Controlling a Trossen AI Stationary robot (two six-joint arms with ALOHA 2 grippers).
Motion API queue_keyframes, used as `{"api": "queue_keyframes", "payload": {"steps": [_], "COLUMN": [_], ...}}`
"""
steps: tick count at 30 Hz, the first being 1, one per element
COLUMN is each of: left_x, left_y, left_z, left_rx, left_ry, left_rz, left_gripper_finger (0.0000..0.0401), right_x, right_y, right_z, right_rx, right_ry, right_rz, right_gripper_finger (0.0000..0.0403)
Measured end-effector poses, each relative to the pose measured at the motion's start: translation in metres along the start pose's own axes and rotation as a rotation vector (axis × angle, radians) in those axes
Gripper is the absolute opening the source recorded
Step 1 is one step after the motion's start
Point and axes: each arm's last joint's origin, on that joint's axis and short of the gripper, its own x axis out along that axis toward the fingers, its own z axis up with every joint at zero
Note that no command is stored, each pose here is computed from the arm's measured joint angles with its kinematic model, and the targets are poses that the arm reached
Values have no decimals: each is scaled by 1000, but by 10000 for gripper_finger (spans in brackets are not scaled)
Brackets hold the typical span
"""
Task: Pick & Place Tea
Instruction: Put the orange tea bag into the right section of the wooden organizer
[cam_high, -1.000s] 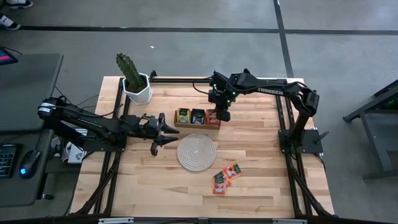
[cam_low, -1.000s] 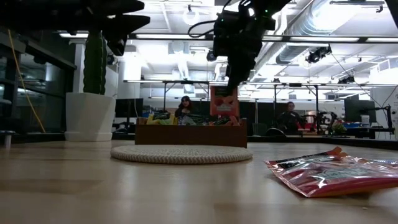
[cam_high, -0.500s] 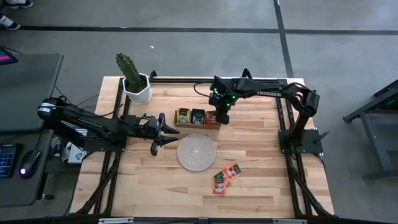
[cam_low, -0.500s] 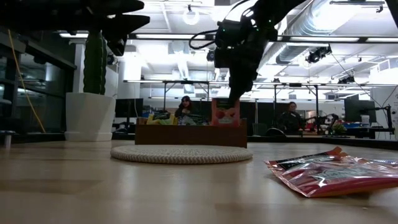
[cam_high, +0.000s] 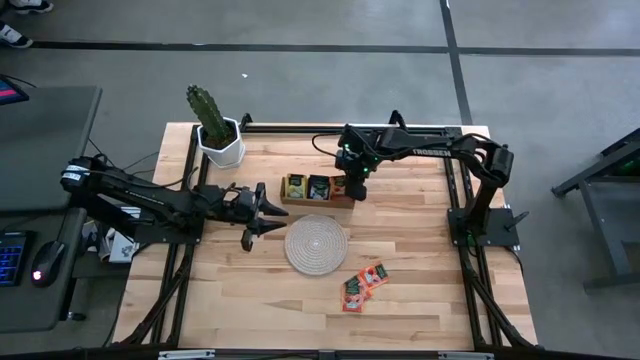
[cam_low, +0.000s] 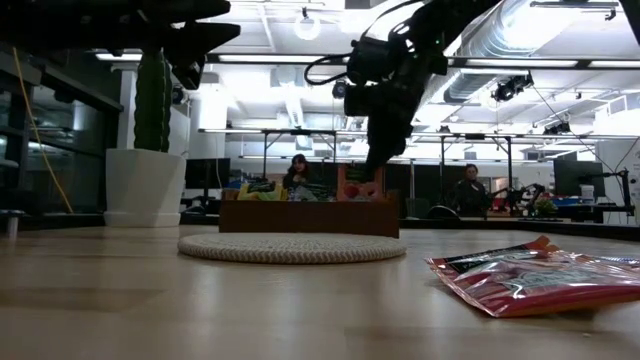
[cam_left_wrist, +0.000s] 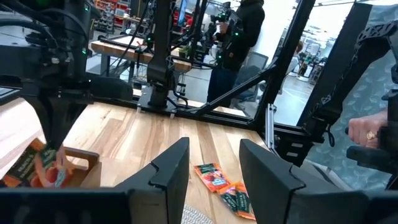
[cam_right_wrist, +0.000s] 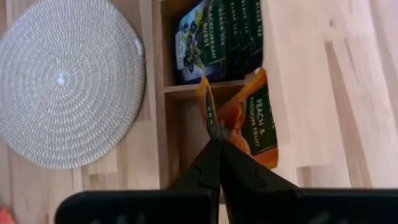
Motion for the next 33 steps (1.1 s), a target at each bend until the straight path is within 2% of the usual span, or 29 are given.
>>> {"api": "queue_keyframes", "payload": {"steps": [14,24,33], "left_x": [0,0,0], "left_y": [0,-1,-1], "left_z": [0,3,3], "left_rx": [-1,4,6], "left_ry": [-4,-35,-36], "left_rz": [-1,-8,-8], "left_gripper_finger": [140,140,140], "right_x": [0,25,22], "right_y": [0,-6,-7], "right_z": [0,-5,1], "right_rx": [4,48,43], "right_ry": [-4,72,48], "right_rz": [14,28,17], "right_gripper_finger": [0,0,16]}}
